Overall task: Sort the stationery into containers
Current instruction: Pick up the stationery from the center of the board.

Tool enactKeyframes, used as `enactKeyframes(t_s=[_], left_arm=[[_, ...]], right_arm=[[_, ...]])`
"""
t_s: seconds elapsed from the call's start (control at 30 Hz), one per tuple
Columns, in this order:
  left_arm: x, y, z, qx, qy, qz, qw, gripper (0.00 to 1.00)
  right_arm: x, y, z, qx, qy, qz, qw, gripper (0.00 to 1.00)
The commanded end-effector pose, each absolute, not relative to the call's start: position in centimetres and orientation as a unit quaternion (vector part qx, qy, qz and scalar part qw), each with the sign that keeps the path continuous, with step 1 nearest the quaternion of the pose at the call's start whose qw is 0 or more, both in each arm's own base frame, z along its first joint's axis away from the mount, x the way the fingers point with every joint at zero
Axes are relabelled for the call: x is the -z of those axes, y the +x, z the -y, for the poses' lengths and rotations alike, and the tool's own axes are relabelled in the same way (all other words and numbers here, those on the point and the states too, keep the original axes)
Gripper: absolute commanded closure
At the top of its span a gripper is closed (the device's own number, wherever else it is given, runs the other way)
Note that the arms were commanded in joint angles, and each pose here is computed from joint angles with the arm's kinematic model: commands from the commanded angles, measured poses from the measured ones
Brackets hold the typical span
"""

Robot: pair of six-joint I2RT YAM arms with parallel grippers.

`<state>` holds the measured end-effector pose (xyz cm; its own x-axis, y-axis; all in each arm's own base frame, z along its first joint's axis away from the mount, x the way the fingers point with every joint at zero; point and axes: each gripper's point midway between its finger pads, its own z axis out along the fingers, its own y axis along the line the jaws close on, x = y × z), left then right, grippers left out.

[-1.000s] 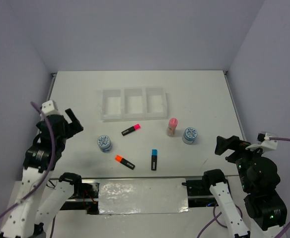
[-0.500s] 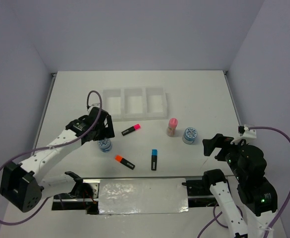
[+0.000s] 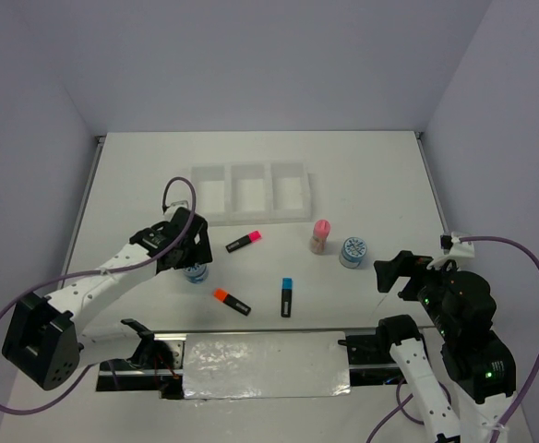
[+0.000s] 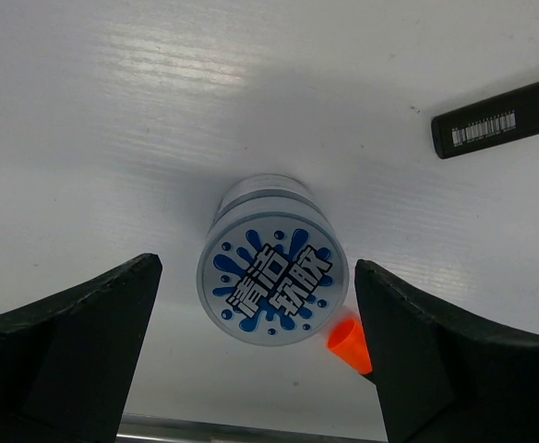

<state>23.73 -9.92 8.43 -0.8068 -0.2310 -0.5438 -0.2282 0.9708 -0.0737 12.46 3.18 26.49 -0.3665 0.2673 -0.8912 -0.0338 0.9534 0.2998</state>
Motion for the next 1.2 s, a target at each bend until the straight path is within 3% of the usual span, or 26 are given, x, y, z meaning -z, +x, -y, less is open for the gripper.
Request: enactKeyframes(t_s=[0.0, 0.17, 0.27, 0.3, 0.37, 0.43, 0.53, 0.57, 0.6, 0.63, 0.67, 0.93, 1.17], left_arm=[[-8.2, 24.0, 10.5, 0.013, -0.125, -0.948, 0.293, 0.01], [-7.7, 23.9, 10.7, 0.017, -0.123, -0.948, 0.292, 0.01], [-6.9, 23.7, 10.7, 0.010, -0.115, -0.952, 0.282, 0.08], [-6.8, 23.7, 10.6, 0.008, -0.115, -0.953, 0.281, 0.16], [-6.6, 23.8, 10.5, 0.002, -0.115, -0.953, 0.281, 0.20], [-6.5, 23.8, 10.5, -0.001, -0.113, -0.954, 0.279, 0.31], [-6.3, 23.8, 10.7, 0.000, -0.110, -0.955, 0.276, 0.31], [-6.2, 23.8, 10.7, 0.002, -0.106, -0.956, 0.275, 0.65], [-6.3, 23.8, 10.7, 0.002, -0.108, -0.955, 0.276, 0.84], [-6.8, 24.0, 10.8, 0.003, -0.110, -0.954, 0.280, 0.97], [-7.1, 23.9, 10.7, 0.002, -0.110, -0.953, 0.281, 1.00], [-18.3, 27.9, 11.4, 0.023, -0.105, -0.915, 0.388, 1.00], [-22.7, 35.0, 12.1, -0.018, -0.110, -0.901, 0.418, 1.00]], right_arm=[[-27.6, 12.8, -3.4, -0.141, 0.058, -0.800, 0.581, 0.00], [-27.5, 12.9, -3.5, -0.142, 0.057, -0.801, 0.579, 0.00], [-27.5, 12.9, -3.5, -0.142, 0.055, -0.800, 0.580, 0.00], [-27.5, 12.9, -3.5, -0.142, 0.055, -0.800, 0.580, 0.00], [-27.6, 12.9, -3.5, -0.142, 0.055, -0.800, 0.580, 0.00], [-27.7, 12.9, -3.5, -0.142, 0.054, -0.800, 0.580, 0.00], [-27.7, 12.9, -3.5, -0.142, 0.053, -0.800, 0.580, 0.00], [-27.8, 12.9, -3.6, -0.143, 0.052, -0.800, 0.581, 0.00], [-27.7, 13.0, -3.6, -0.143, 0.052, -0.800, 0.580, 0.00], [-27.6, 12.9, -3.6, -0.143, 0.053, -0.801, 0.579, 0.00], [-27.6, 12.9, -3.6, -0.143, 0.053, -0.801, 0.579, 0.00], [-27.7, 13.2, -3.6, -0.143, 0.052, -0.802, 0.578, 0.00], [-28.0, 13.2, -3.7, -0.143, 0.049, -0.800, 0.581, 0.00]])
